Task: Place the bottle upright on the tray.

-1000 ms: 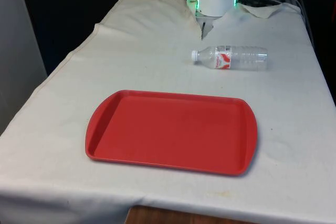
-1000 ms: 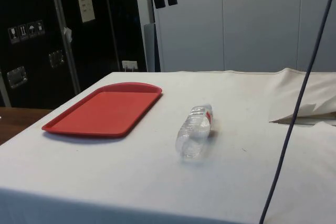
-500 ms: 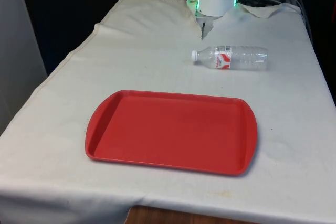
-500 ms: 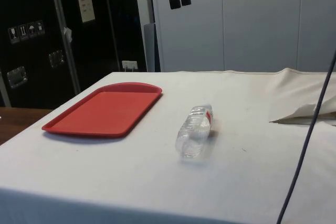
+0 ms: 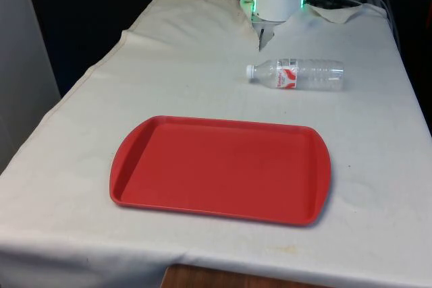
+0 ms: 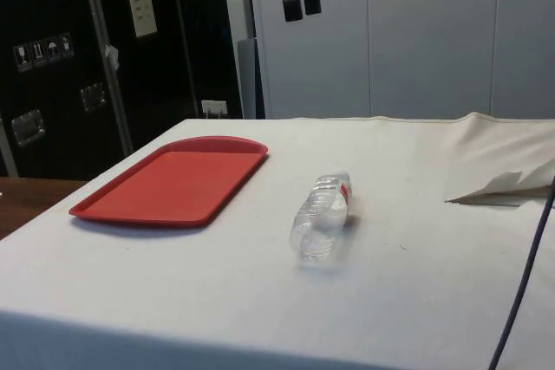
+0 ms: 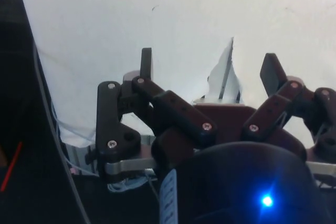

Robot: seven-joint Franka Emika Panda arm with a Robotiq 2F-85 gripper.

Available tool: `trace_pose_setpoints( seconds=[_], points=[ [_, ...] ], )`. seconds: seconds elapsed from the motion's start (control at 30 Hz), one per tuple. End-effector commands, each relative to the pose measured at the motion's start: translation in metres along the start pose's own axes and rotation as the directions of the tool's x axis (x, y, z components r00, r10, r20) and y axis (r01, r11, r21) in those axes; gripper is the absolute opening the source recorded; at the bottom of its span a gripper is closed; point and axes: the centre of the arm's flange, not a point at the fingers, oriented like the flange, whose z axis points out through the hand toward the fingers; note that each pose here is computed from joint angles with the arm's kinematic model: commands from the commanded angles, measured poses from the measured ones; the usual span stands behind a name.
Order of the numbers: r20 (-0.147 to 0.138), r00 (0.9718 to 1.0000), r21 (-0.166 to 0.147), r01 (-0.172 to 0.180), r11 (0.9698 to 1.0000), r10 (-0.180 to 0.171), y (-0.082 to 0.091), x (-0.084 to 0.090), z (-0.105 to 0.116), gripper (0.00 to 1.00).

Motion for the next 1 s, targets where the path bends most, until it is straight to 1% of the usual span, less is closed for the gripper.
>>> trace_pose_setpoints(
  seconds=[0.0,0.13,0.17,0.2,0.23,0.47,0.5,0.53,0.73,0.77,0.8,0.83,0.97],
  points=[
    [-0.017,0.9998,-0.007,-0.012,0.9999,0.012,0.0,0.0,0.001,1.0],
    [-0.039,0.999,-0.007,-0.025,0.9997,0.025,-0.002,0.002,0.005,1.0],
    [-0.049,0.9984,-0.006,-0.03,0.9995,0.029,-0.003,0.002,0.007,1.0],
    [-0.034,0.9992,0.003,-0.022,0.9998,0.022,-0.003,0.002,0.008,1.0],
    [-0.052,0.9982,-0.006,-0.031,0.9995,0.03,-0.004,0.002,0.009,1.0],
    [-0.077,0.9961,-0.001,-0.045,0.999,0.045,-0.011,-0.005,0.023,1.0],
    [-0.06,0.9975,0.003,-0.036,0.9993,0.036,-0.011,-0.003,0.022,1.0],
    [-0.079,0.9957,0.0,-0.048,0.9988,0.048,-0.012,-0.006,0.025,1.0],
    [-0.102,0.9928,0.006,-0.062,0.9981,0.062,-0.017,-0.011,0.042,1.0],
    [-0.104,0.9925,0.006,-0.064,0.9979,0.064,-0.017,-0.012,0.044,1.0],
    [-0.089,0.9944,0.007,-0.056,0.9984,0.056,-0.017,-0.01,0.043,1.0],
    [-0.106,0.9922,0.007,-0.066,0.9978,0.066,-0.018,-0.013,0.047,1.0],
    [-0.119,0.9899,0.01,-0.076,0.997,0.077,-0.021,-0.016,0.06,1.0]
  ],
)
